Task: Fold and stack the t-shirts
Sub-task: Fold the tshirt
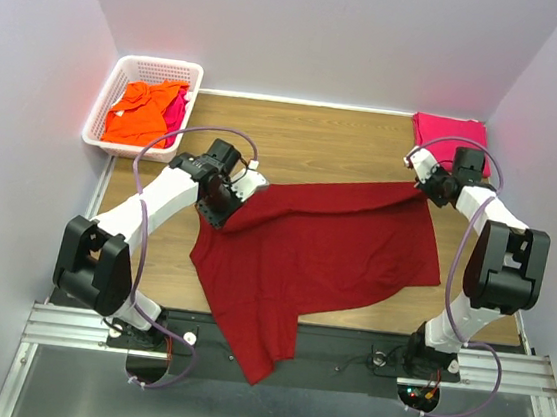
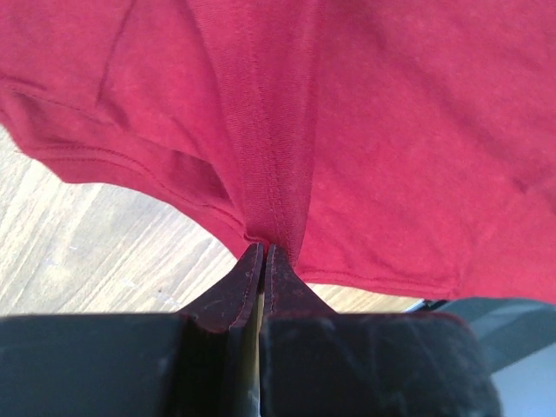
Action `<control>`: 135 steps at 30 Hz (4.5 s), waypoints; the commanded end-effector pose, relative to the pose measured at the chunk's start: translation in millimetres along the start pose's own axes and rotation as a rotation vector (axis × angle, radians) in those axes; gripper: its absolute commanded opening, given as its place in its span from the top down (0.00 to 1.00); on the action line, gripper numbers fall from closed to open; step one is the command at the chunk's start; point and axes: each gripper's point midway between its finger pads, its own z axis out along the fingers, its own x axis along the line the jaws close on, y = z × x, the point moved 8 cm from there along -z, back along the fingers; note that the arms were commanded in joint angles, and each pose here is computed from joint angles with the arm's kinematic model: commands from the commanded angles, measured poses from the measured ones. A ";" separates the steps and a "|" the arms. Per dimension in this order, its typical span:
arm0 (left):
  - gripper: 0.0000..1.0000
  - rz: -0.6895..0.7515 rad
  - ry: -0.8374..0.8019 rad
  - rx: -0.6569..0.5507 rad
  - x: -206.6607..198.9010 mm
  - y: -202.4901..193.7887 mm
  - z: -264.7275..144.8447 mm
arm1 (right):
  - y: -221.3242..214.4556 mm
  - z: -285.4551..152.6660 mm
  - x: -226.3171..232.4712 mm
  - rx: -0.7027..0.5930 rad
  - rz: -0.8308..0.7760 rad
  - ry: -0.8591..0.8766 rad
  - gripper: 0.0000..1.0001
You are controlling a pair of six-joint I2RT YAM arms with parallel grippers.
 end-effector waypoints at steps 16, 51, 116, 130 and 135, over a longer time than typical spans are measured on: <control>0.97 0.110 -0.138 0.127 -31.1 -20.3 6.9 | -13.7 -20.0 11.7 0.016 -0.104 0.051 0.99; 0.61 -0.371 0.172 -0.055 147.8 51.2 74.4 | 33.2 69.4 6.7 0.131 0.325 0.321 0.76; 0.54 -0.223 -0.283 -0.123 59.1 -26.7 49.6 | 347.7 99.2 240.1 -0.292 0.332 0.932 0.51; 0.56 -0.209 -0.324 -0.104 53.3 -24.3 63.0 | 344.9 94.7 257.6 -0.282 0.318 1.017 0.58; 0.66 -0.201 -0.347 -0.104 50.7 -23.1 64.7 | 341.2 94.2 260.7 -0.272 0.322 1.038 0.68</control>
